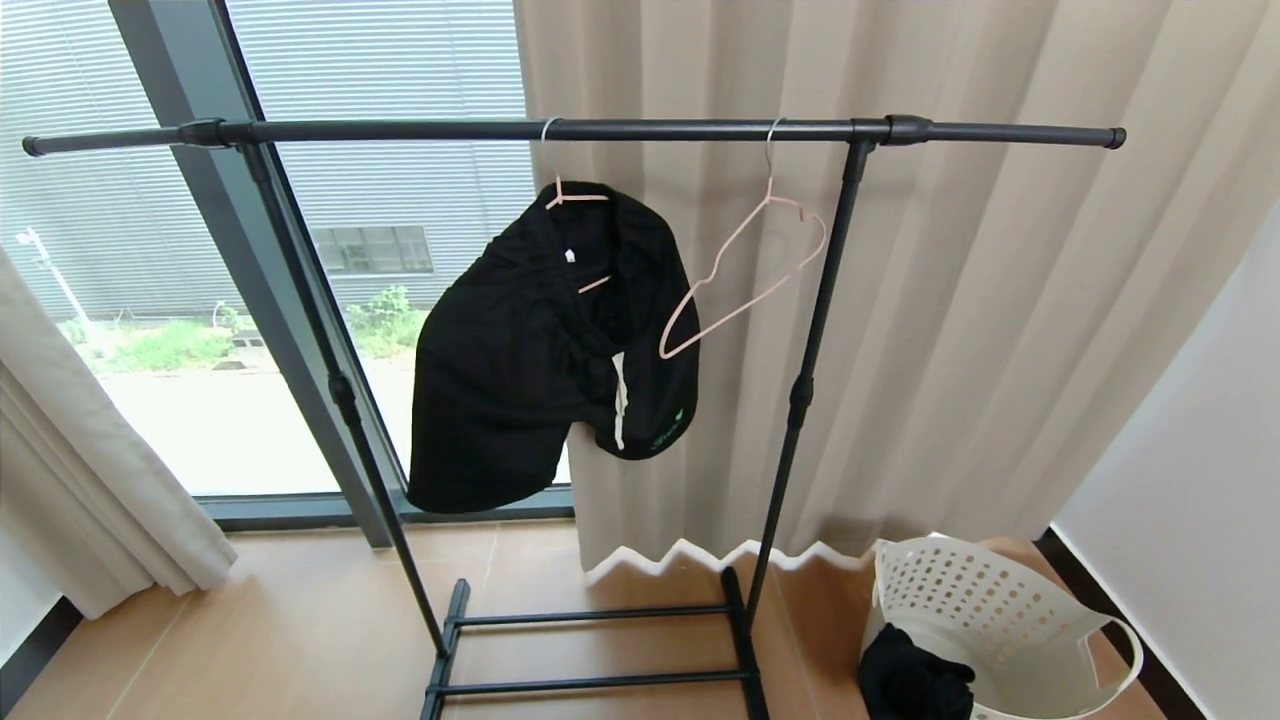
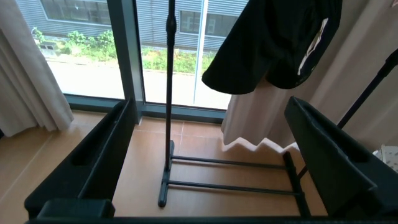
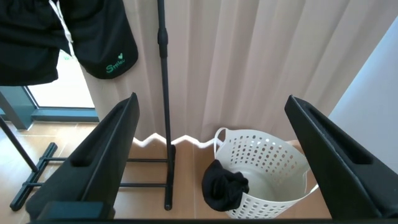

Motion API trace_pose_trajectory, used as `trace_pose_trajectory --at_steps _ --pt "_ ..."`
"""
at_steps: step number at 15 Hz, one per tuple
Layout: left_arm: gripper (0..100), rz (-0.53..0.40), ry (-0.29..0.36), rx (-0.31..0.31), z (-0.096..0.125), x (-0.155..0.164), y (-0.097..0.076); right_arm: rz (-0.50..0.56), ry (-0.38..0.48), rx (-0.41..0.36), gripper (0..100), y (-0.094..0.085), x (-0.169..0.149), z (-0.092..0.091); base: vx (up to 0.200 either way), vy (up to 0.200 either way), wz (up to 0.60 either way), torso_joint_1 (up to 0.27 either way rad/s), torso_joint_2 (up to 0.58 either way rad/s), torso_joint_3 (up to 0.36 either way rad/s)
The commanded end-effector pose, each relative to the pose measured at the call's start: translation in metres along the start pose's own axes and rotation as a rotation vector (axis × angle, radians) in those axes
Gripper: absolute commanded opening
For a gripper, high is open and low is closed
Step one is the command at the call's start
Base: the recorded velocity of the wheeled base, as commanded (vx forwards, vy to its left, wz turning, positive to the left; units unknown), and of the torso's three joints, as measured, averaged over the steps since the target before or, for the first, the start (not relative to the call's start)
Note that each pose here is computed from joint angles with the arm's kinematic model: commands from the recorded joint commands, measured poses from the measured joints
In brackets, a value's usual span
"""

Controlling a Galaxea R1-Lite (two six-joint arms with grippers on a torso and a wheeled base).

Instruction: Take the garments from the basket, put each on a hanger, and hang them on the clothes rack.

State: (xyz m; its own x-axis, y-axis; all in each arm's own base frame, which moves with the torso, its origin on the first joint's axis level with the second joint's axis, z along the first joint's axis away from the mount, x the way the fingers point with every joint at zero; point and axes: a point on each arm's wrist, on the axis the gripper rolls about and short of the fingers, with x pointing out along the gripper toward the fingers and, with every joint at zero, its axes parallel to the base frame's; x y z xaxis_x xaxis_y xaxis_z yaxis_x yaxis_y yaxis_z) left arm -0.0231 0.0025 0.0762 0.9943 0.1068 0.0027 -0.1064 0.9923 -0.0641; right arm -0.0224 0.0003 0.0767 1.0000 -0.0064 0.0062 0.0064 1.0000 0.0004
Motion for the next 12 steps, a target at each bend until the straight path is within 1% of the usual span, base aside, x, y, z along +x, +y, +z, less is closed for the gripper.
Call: trace_pose_trajectory --at_steps 1,6,12 --pt "100 0.0 0.001 0.0 0.0001 0.0001 0.0 -0.001 0.0 0.001 100 0.0 0.0001 0.0002 0.0 0.0 0.0 -0.227 0.55 0.33" --pt "100 0.0 0.001 0.0 0.0001 0.0001 0.0 -0.001 0.0 0.003 100 0.0 0.0001 0.0002 0.0 0.0 0.0 -0.201 0.53 0.326" --pt "100 0.0 0.001 0.0 0.0001 0.0001 0.0 -0.003 0.0 0.0 100 -0.0001 0.0001 0.0002 0.0 0.0 0.0 -0.164 0.5 0.331"
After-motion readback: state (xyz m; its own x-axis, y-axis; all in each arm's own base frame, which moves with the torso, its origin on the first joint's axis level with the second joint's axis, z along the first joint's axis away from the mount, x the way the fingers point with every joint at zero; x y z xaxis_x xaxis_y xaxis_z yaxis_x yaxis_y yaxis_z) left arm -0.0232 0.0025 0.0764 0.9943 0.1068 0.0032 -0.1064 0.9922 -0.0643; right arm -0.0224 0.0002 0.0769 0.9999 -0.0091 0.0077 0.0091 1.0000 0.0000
